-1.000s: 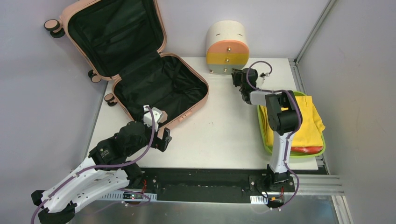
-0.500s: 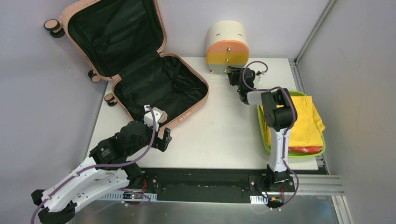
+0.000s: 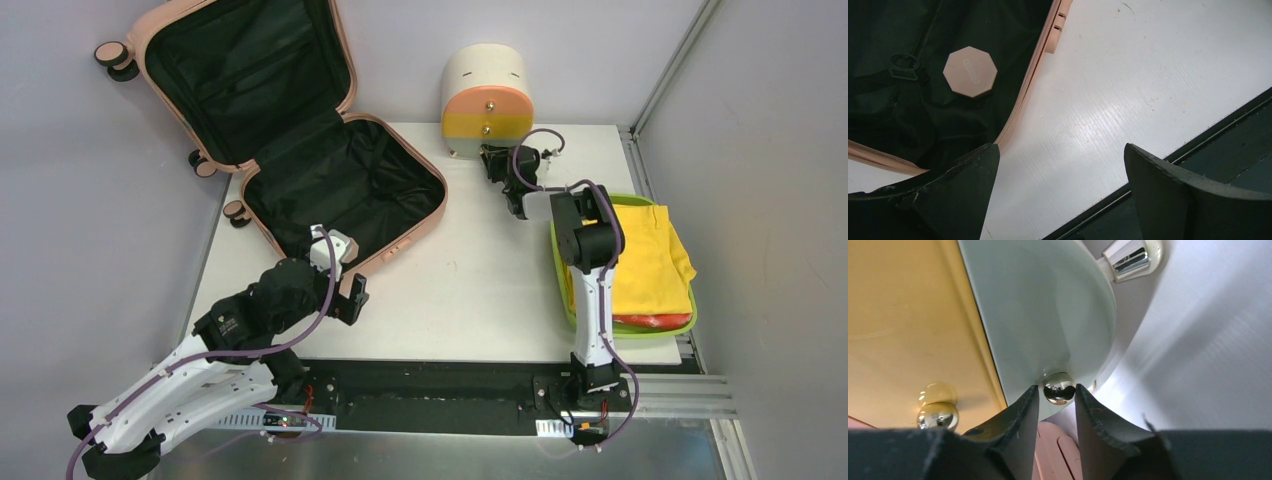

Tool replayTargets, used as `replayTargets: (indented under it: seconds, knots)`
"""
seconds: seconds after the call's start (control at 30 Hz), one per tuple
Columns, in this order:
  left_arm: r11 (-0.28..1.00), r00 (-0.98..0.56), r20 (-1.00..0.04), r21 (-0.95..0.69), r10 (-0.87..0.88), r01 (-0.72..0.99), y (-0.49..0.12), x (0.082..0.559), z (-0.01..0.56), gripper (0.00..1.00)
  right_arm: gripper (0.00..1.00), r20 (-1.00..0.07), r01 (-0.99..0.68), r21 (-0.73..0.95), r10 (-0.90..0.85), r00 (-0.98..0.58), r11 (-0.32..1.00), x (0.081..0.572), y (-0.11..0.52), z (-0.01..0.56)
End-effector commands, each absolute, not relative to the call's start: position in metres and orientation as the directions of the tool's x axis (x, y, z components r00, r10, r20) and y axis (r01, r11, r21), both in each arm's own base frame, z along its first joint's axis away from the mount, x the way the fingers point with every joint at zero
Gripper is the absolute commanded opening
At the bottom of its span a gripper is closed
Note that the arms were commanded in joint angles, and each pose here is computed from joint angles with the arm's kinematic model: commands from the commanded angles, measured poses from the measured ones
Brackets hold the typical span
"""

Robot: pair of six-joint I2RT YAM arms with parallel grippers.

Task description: Open, take out, and arrange the luggage

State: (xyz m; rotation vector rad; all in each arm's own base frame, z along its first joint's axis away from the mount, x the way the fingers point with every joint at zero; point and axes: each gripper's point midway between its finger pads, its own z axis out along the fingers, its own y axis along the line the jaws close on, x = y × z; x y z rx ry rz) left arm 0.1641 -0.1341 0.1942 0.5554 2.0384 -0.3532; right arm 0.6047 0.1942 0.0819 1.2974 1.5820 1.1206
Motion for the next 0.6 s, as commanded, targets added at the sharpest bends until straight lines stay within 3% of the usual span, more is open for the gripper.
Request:
replayTargets:
  seconds: [0.0,0.17,0.57]
  knots:
    - [0.855,-0.433,-0.868,-0.018,0.244,0.518,-0.136,0.166,0.194,0.99,0.31,-0.058,0.223,0.97,0.984,-0.17,0.096,0.612,0.198,0.1]
    - [0.857,-0.432,-0.868,-0.016,0.244,0.515,-0.135,0.166,0.194,0.99,0.12,-0.054,0.214,0.972,0.982,-0.179,0.093,0.606,0.198,0.105]
    - [0.875,-0.413,-0.876,0.021,0.25,0.484,-0.127,0.172,0.197,0.99,0.09,-0.09,0.27,0.951,0.973,-0.213,0.147,0.538,0.19,0.102]
